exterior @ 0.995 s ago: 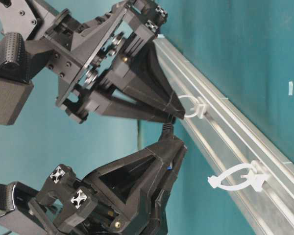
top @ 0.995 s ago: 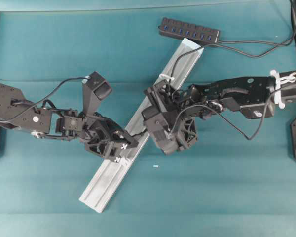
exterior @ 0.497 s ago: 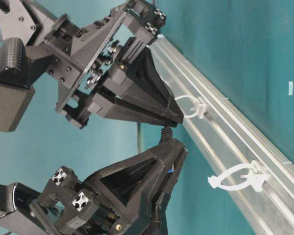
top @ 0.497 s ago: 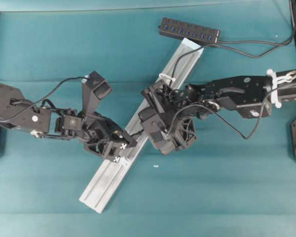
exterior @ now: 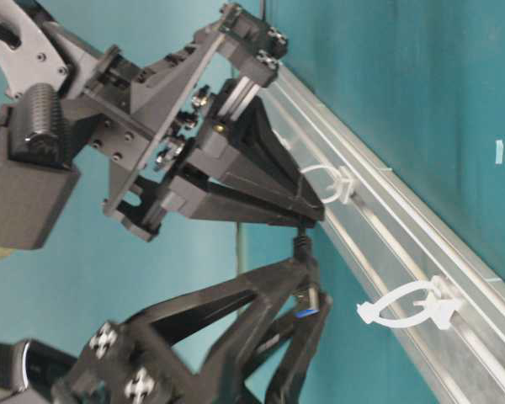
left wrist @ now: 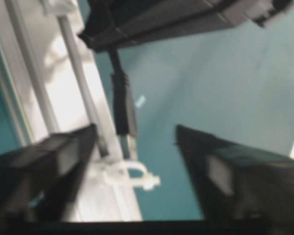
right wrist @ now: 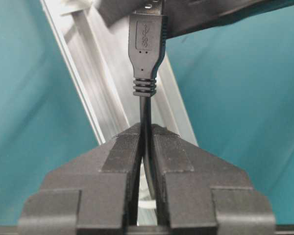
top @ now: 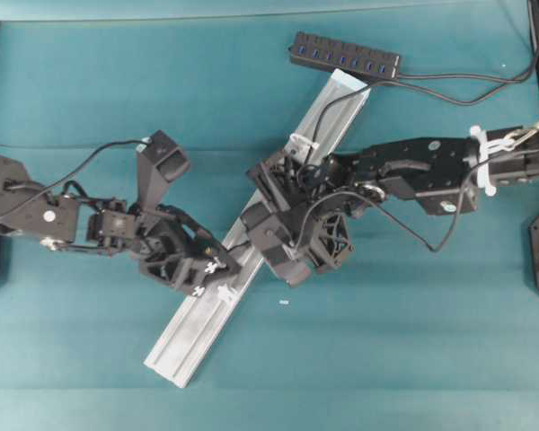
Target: Pass the USB cable through three rings with both arms.
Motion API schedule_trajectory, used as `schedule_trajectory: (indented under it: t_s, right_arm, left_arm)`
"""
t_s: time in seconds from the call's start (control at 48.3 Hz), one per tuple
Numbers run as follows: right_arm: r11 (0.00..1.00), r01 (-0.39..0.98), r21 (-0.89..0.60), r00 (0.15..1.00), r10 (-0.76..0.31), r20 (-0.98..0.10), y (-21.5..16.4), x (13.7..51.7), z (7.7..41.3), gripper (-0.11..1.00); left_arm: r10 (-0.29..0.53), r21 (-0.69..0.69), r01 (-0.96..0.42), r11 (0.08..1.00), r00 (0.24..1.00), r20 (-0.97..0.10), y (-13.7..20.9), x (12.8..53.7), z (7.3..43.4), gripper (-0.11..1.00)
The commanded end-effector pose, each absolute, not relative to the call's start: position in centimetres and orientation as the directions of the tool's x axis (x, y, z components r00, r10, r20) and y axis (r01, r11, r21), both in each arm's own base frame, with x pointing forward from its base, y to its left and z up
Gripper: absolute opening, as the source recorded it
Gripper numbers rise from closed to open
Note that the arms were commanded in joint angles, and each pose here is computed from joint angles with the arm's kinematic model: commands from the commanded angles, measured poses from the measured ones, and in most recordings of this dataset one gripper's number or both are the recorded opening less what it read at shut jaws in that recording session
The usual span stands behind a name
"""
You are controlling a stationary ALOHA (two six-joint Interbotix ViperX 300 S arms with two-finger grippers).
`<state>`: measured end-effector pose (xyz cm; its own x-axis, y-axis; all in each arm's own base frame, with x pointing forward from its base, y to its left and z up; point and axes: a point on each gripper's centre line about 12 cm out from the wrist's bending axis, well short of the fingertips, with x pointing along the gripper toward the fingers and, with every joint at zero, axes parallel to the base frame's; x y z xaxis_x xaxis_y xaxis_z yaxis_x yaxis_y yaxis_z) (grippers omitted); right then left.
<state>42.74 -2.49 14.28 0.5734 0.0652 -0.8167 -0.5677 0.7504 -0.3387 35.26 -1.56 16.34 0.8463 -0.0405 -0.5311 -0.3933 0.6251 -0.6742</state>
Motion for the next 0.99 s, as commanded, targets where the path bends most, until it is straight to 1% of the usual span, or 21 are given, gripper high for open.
schedule_trajectory:
  t_s: [0.0, 0.145, 0.228, 0.456, 0.539, 0.746, 0.974]
  right_arm:
    - [0.713, -0.604, -0.355, 0.564, 0.068, -0.823, -1.9, 43.0, 14.0, 0.08]
    - [0.633, -0.664, -0.398, 0.552, 0.056, -0.832, -1.5, 43.1, 13.6, 0.08]
    - [0.595, -0.689, -0.414, 0.546, 0.049, -0.837, -1.3, 43.2, 13.3, 0.08]
    - [0.581, -0.697, -0.42, 0.542, 0.043, -0.839, -1.5, 43.6, 13.1, 0.08]
    - [0.578, -0.709, -0.405, 0.524, 0.047, -0.85, -1.5, 43.6, 12.6, 0.08]
    - [0.542, -0.745, -0.387, 0.484, 0.04, -0.874, -1.4, 43.4, 11.8, 0.08]
    - [0.538, -0.743, -0.398, 0.494, 0.039, -0.869, -1.2, 43.8, 12.1, 0.08]
  left_arm:
    - [-0.05, -0.704, -0.33, 0.628, 0.886, -0.461, -1.9, 34.5, 19.5, 0.93]
    - [-0.059, -0.707, -0.294, 0.643, 0.901, -0.429, -2.1, 32.8, 21.4, 0.88]
    - [-0.064, -0.707, -0.287, 0.647, 0.903, -0.425, -2.2, 31.7, 22.0, 0.88]
    - [-0.08, -0.691, -0.308, 0.654, 0.88, -0.469, -2.6, 28.4, 22.2, 0.88]
    - [-0.084, -0.689, -0.313, 0.653, 0.875, -0.477, -2.7, 27.6, 22.4, 0.88]
    - [-0.084, -0.691, -0.307, 0.654, 0.879, -0.47, -2.6, 26.7, 23.1, 0.88]
    - [-0.08, -0.677, -0.326, 0.66, 0.866, -0.494, -2.5, 26.3, 23.0, 0.88]
